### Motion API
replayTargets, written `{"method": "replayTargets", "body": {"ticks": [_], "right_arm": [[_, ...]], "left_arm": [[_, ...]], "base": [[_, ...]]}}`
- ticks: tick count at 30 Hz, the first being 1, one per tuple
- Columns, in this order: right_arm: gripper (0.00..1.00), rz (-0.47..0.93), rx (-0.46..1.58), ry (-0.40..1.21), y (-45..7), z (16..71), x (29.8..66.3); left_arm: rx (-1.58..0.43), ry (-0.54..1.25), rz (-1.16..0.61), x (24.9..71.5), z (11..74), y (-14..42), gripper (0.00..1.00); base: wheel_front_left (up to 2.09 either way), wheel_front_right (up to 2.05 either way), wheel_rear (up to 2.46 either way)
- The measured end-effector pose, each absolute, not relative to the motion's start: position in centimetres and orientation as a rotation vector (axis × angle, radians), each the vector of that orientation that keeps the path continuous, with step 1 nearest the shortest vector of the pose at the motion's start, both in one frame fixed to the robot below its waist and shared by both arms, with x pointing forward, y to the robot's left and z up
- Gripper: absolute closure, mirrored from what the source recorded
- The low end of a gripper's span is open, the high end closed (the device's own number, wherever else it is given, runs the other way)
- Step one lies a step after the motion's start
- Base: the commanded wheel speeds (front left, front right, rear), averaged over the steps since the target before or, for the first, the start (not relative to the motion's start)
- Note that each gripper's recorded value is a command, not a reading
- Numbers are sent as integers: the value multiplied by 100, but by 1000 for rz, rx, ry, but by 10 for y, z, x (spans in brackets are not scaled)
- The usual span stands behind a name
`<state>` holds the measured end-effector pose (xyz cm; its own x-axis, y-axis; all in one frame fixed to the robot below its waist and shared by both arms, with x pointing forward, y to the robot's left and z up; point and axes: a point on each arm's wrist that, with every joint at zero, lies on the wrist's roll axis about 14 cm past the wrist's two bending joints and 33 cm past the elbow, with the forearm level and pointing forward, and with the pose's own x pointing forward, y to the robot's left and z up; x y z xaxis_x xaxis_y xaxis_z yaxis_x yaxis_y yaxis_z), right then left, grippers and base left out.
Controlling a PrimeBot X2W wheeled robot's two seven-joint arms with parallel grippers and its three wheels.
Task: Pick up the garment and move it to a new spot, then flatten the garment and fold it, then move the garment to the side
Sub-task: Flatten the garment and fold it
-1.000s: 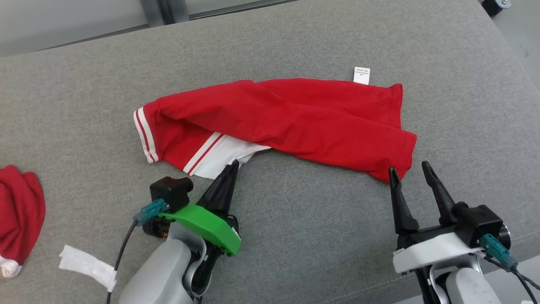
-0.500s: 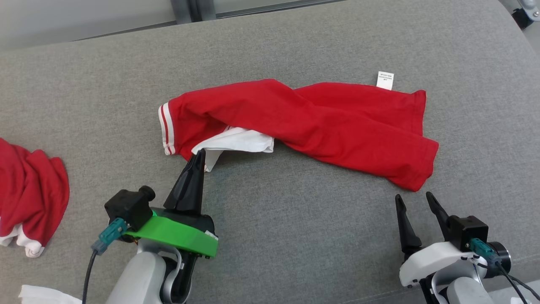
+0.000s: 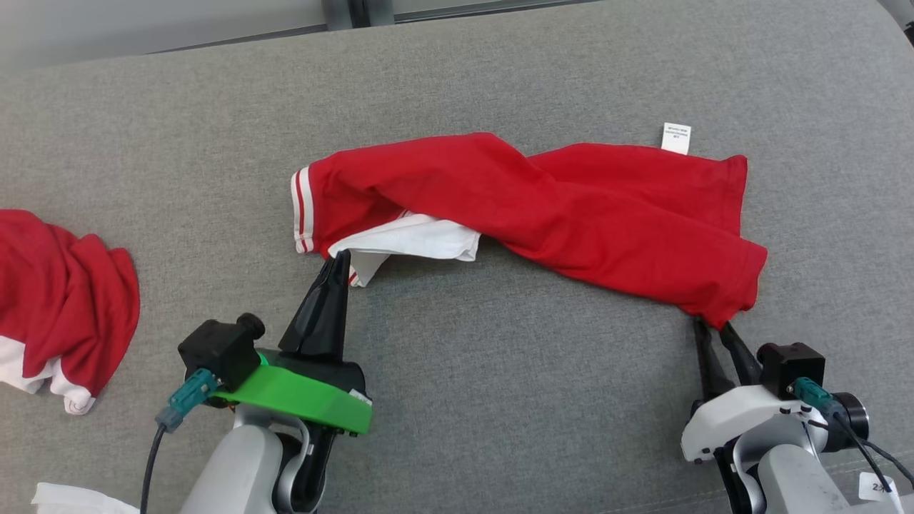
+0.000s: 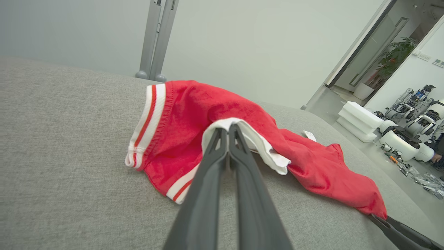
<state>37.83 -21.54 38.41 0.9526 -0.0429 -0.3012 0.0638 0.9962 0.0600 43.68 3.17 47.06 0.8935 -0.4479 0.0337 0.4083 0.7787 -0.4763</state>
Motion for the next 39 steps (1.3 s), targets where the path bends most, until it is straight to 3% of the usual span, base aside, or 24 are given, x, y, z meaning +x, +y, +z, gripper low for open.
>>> {"method": "replayTargets", "body": {"ticks": [5,17,19,25,26,27,28,29,39], "right_arm": [[100,-49,49,240,-216,403,390],[100,-103,89,-125,-239,517,422],[100,-105,72,-134,-244,522,420],[100,-127,57,-31,-256,491,412],[100,-131,58,-15,-257,486,412],[100,-132,60,4,-257,480,411],[100,-130,62,22,-256,474,411],[100,-127,62,36,-254,469,410],[100,-121,62,107,-249,446,405]], "left_arm": [[-490,36,-449,441,484,40,100],[-360,-239,-441,449,567,83,100],[-350,-200,-489,439,559,73,100],[-413,136,-637,394,488,19,100],[-432,172,-631,391,479,16,93],[-440,209,-621,388,467,14,66],[-436,263,-616,384,454,11,7],[-428,309,-612,381,441,9,0],[-363,589,-575,372,376,-6,0]], "base": [[0,0,0],[0,0,0],[0,0,0],[0,0,0],[0,0,0],[0,0,0],[0,0,0],[0,0,0],[0,0,0]]}}
